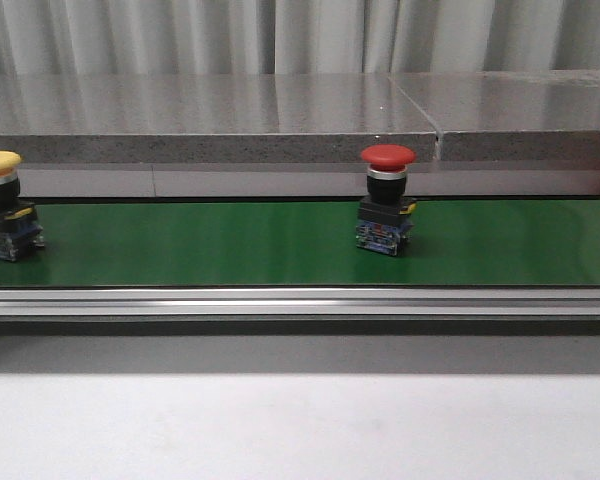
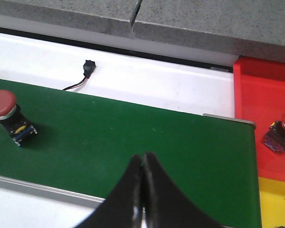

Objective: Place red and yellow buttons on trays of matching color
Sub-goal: 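Set the yellow button on the belt and open the left gripper, then lower the right gripper onto the red button arriving on the belt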

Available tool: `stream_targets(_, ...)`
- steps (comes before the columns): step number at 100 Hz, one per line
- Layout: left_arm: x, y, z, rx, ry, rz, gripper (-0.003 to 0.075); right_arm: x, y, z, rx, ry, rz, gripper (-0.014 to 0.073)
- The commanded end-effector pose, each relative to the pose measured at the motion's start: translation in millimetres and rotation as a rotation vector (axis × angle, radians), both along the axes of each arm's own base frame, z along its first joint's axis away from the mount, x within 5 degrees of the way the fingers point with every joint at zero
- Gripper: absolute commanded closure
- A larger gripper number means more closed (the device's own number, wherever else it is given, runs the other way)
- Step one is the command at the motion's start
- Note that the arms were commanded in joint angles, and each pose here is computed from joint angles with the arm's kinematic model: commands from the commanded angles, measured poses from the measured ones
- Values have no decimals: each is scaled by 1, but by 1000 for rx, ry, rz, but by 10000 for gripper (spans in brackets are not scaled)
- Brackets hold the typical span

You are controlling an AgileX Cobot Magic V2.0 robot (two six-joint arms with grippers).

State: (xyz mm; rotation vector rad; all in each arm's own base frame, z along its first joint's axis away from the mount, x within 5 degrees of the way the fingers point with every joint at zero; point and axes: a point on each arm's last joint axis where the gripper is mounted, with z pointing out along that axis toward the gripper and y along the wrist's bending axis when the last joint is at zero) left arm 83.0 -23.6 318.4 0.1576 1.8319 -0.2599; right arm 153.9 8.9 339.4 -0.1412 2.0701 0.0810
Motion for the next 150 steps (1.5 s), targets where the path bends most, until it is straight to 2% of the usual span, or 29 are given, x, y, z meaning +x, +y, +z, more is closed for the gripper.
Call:
stream_targets(1, 2, 1, 12, -43, -70, 19, 739, 2, -1, 15, -4, -92, -10, 662)
stream_targets(26, 1, 0, 11, -41, -59, 12, 739, 2, 0, 15, 2, -91, -10, 657)
stream_targets(35, 1, 0, 11, -41, -59, 12, 739, 1, 0, 13, 3, -66, -3, 603)
stream_targets(45, 1, 0, 11, -41, -59, 12, 739, 0, 1, 11, 10, -44, 4, 423)
stream_targets(57, 1, 0, 11, -41, -59, 12, 739, -1, 2, 10, 26, -28, 8, 99)
stream_targets(64, 1, 0, 11, -41, -59, 12, 739, -1, 3, 10, 36, -27, 10, -36)
stream_targets(68, 1, 0, 11, -41, -59, 12, 739, -1, 3, 10, 50, -26, 11, -75)
stream_targets(79, 1, 0, 11, -41, -59, 12, 739, 0, 6, 8, 98, 13, 24, -50)
stream_targets(94, 1, 0, 11, -41, -59, 12, 739, 17, 8, 1, 107, 132, 45, -50)
stream_targets(120, 1, 0, 11, -41, -59, 12, 739, 70, 19, -20, 81, 311, 120, -50)
stream_targets(150, 1, 0, 11, -41, -59, 12, 739, 121, 36, -41, 58, 420, 181, -50)
